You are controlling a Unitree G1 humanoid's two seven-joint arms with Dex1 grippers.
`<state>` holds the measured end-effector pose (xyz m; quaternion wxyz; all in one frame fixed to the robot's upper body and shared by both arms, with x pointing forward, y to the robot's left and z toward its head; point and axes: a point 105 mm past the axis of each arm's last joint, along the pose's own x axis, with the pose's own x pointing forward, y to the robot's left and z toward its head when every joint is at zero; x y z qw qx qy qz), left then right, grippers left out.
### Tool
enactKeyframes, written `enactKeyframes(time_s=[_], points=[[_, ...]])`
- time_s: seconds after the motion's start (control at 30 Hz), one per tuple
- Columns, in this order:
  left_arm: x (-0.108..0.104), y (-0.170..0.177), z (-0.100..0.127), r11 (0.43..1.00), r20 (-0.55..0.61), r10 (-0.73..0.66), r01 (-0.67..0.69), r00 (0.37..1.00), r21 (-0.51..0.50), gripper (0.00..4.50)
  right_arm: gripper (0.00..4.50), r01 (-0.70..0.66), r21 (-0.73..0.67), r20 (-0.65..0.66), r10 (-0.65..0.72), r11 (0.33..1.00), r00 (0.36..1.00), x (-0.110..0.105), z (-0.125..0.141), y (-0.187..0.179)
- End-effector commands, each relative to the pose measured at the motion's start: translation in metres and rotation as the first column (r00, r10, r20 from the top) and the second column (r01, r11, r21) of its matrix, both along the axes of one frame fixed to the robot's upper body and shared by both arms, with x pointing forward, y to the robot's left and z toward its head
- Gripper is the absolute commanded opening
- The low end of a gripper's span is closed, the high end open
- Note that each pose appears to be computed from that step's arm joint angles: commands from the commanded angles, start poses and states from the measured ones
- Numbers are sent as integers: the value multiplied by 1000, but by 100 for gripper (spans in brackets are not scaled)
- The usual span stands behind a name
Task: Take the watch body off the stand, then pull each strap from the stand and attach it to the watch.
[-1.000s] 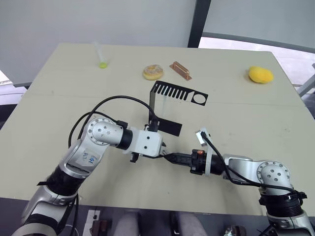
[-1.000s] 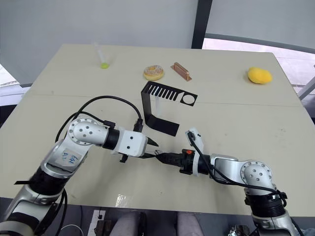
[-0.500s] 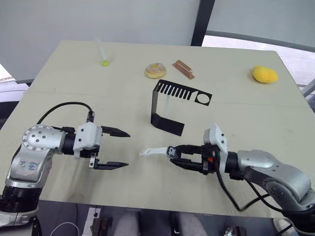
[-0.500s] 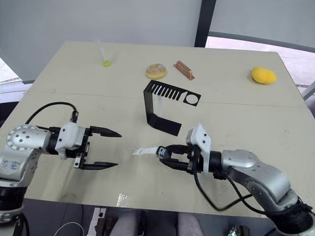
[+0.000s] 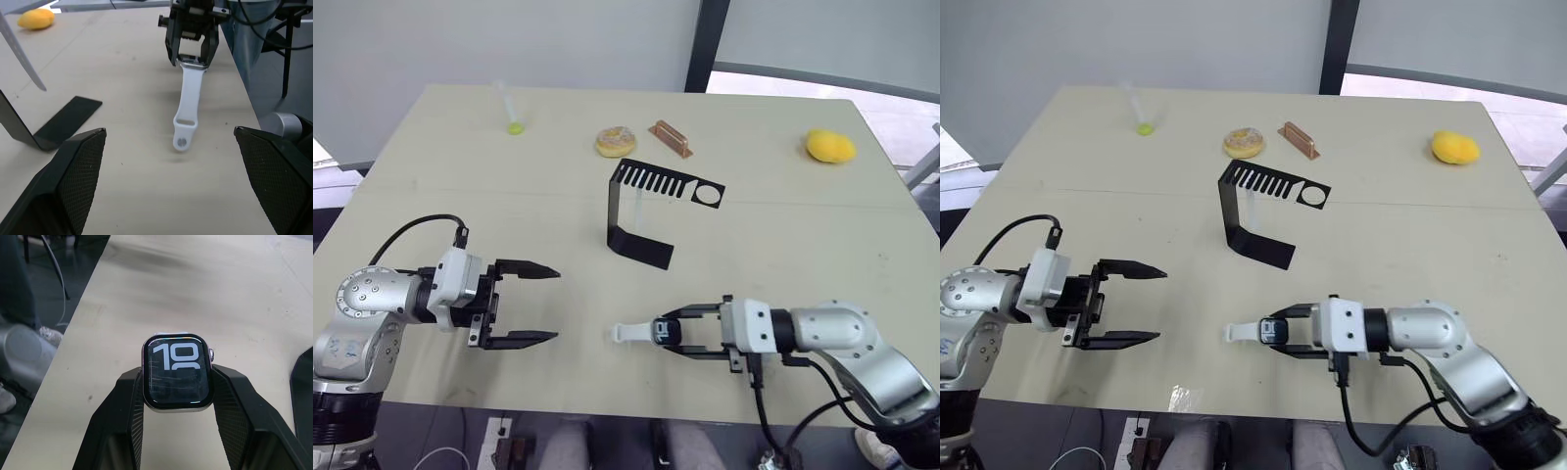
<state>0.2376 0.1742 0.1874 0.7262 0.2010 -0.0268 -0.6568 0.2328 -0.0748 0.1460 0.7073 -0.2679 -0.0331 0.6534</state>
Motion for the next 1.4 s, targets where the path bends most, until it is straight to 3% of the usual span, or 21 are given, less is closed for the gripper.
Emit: enactKeyframes(time_s=[0.03,0.17,0.4,0.57,0.6,0.67,0.7,0.8,0.83,1.0,1.1,1.13,1.27,1.4], points=[[-8,-1,14,998,58,-43,41,997,40,450,151,0,25,-33,0,1000,999,14,4,25],[-7,7,16,998,62,-23,19,998,63,450,151,-35,-8,-66,35,999,997,22,-10,39],[-16,12,2,992,42,-25,20,999,123,450,151,6,-107,-106,-17,994,994,48,-34,22],[-16,9,3,991,66,-28,19,997,130,450,151,0,-158,-128,-20,987,992,50,-45,13],[-17,11,-2,984,80,-49,34,996,177,450,151,6,-165,-156,-33,986,987,50,-47,12],[-19,13,-9,974,88,-71,50,994,222,450,255,16,-155,-129,-36,988,991,54,-45,13],[-17,13,-9,979,91,-54,35,994,201,450,278,22,-159,-122,-42,987,992,56,-45,13],[-15,14,-10,983,93,-35,17,995,184,450,420,20,-177,-57,-31,984,998,58,-40,5],[-15,16,-11,983,91,-23,7,996,182,450,447,20,-171,-46,-29,985,999,57,-36,0],[-11,41,-14,981,73,156,-163,985,105,450,447,125,-75,-44,-129,989,991,31,-15,-73],[-10,68,-21,952,61,291,-295,955,78,450,447,256,-21,-22,-257,966,966,23,-12,-114],[-9,83,-25,926,52,370,-372,928,56,450,447,323,-55,-27,-325,945,945,18,-18,-139],[-10,138,-41,780,20,626,-625,780,-23,450,447,604,25,-24,-603,797,797,15,-11,-211],[-10,160,-42,697,26,716,-714,697,-61,450,447,716,63,-34,-715,696,698,11,-9,-243]])
